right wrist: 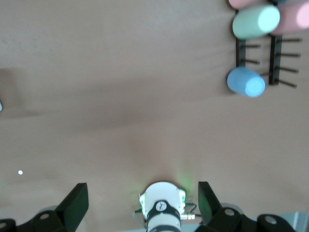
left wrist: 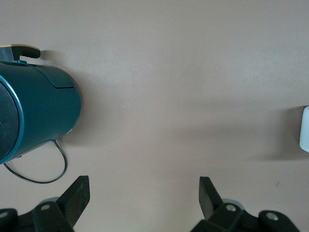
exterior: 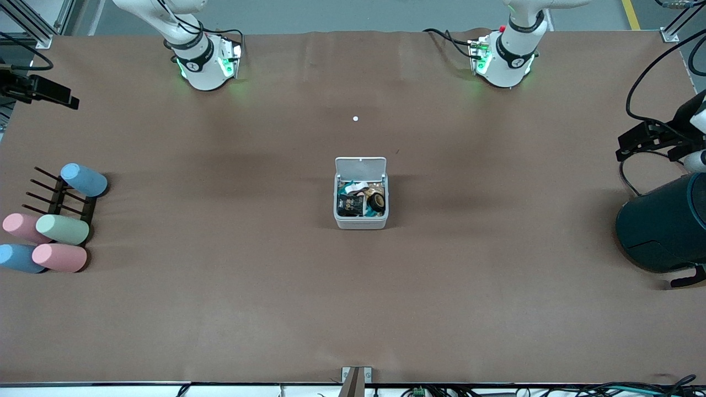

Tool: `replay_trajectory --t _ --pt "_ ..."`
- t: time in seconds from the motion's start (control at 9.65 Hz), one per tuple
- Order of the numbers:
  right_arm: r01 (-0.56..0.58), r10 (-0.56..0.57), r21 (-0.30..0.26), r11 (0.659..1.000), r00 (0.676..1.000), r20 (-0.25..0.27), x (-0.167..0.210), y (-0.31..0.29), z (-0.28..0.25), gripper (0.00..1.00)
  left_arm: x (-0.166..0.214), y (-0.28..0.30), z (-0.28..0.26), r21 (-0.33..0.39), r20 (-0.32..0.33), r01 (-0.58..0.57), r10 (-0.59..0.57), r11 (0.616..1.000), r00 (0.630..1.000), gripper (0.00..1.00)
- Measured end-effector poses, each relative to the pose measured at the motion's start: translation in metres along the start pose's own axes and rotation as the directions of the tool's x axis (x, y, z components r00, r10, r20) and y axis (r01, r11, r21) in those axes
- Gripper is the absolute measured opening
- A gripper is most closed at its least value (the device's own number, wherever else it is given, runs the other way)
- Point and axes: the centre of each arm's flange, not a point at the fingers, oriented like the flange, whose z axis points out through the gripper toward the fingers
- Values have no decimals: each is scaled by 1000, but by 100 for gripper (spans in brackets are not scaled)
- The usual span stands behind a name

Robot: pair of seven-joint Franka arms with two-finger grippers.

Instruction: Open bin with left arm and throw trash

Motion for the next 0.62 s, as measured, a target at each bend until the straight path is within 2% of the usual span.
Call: replay_trajectory --t 0.31,0.62 --pt "35 -35 -5 999 998 -49 19 -7 -2 100 -1 0 1 0 8 0 0 1000 1000 100" --pt "123 -123 -9 992 991 -49 21 -6 -1 100 -1 -1 1 0 8 2 -2 1000 1000 100"
